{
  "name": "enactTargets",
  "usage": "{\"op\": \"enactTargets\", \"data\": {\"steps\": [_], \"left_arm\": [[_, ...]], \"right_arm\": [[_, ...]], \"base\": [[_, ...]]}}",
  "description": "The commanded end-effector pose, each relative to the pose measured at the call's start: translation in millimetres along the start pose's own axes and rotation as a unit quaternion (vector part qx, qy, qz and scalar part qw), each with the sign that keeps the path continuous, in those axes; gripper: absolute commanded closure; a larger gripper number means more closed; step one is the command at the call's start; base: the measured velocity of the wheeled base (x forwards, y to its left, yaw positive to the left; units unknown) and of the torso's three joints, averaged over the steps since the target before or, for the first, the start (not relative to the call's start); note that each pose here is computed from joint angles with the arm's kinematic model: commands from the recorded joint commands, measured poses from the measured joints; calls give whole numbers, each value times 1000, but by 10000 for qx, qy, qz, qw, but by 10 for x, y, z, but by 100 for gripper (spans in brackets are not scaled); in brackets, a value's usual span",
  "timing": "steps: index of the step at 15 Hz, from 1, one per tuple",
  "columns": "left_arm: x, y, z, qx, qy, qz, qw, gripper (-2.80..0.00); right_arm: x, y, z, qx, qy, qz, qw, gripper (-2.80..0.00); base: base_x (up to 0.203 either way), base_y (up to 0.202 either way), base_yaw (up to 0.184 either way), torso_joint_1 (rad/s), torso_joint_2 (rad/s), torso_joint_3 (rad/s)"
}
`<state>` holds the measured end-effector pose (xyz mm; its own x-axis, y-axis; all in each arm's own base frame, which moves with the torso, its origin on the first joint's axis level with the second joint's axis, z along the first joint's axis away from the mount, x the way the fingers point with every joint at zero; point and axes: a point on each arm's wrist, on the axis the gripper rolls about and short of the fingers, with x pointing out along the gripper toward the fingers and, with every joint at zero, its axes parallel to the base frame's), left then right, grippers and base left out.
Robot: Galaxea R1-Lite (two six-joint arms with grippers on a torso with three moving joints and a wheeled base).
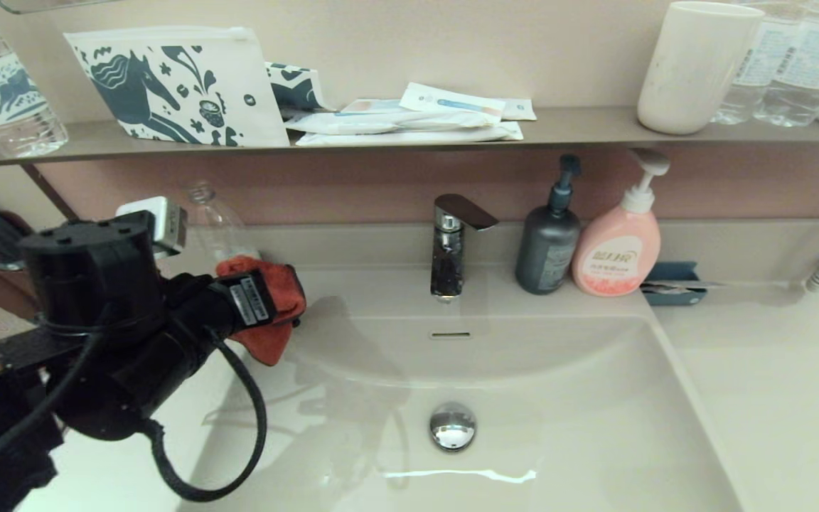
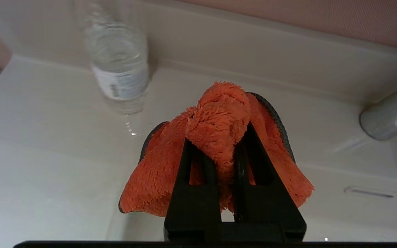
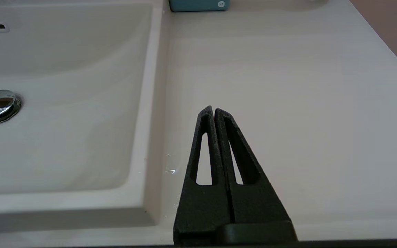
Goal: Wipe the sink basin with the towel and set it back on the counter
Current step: Wipe the sink
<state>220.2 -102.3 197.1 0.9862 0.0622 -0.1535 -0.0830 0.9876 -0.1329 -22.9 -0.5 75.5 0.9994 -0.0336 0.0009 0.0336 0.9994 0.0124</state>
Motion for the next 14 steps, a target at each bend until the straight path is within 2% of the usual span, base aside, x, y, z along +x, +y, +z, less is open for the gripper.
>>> {"op": "enactTargets", "data": {"steps": [1, 6, 7, 9, 11, 14], "left_arm": [[249, -104, -208, 141, 228, 12, 9996, 0], [503, -197, -426, 163, 268, -192, 9993, 0], [573, -150, -443, 263, 271, -229, 9990, 0], [671, 5, -381, 423, 278, -549, 9972, 0], [812, 198, -247, 567, 118, -589, 9966, 0], [1049, 299, -342, 785, 121, -548, 9953, 0]], "right_arm": [[1, 0, 0, 0, 4, -1, 10000, 0], [1, 0, 0, 0, 4, -1, 10000, 0], [1, 0, 0, 0, 4, -1, 10000, 0], [1, 0, 0, 0, 4, -1, 10000, 0], [1, 0, 0, 0, 4, -1, 10000, 0], [1, 0, 0, 0, 4, -1, 10000, 0]], "base": [[0, 0, 0, 0, 0, 0], [0, 0, 0, 0, 0, 0], [0, 0, 0, 0, 0, 0], [0, 0, 0, 0, 0, 0], [0, 0, 0, 0, 0, 0], [0, 0, 0, 0, 0, 0]]}}
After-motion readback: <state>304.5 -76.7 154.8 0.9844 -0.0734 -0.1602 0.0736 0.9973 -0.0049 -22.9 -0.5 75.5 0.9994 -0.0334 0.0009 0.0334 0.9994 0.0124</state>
